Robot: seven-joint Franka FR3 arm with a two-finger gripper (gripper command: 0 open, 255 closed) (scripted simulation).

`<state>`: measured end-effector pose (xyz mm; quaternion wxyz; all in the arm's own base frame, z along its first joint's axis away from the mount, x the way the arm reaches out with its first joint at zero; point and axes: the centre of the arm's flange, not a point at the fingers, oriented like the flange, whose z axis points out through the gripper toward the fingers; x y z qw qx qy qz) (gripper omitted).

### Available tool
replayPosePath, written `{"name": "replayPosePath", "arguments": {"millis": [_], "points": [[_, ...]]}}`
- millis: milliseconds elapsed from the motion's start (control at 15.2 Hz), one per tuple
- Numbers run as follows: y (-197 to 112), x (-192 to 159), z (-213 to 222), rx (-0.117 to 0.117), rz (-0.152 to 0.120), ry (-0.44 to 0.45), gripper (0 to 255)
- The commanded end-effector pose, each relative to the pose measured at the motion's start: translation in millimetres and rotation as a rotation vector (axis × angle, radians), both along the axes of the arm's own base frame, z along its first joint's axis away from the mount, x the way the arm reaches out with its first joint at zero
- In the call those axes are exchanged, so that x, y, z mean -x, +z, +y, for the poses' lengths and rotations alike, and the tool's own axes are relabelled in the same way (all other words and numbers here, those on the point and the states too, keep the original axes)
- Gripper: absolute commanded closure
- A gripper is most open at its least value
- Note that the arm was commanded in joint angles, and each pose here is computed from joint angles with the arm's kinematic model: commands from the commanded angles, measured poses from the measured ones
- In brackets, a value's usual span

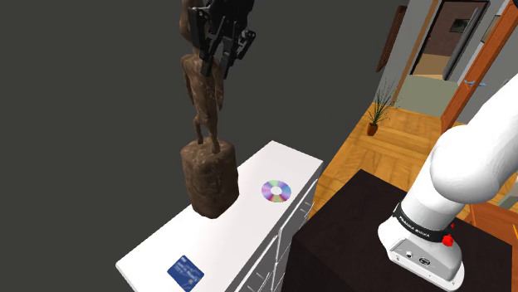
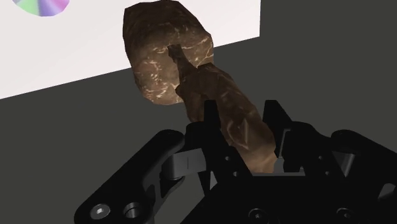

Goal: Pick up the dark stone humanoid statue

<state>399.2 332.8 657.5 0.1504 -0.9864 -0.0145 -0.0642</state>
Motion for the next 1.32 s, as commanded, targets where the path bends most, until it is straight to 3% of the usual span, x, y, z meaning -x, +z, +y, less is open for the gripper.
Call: {"name": "replayPosePath", "arguments": {"millis": [0, 1254], "points": [[-0.8, -0.5, -0.2, 0.000, 0.002, -0.001, 255], [79.2, -0.1, -0.2, 0.000, 0.002, -0.001, 255]]}}
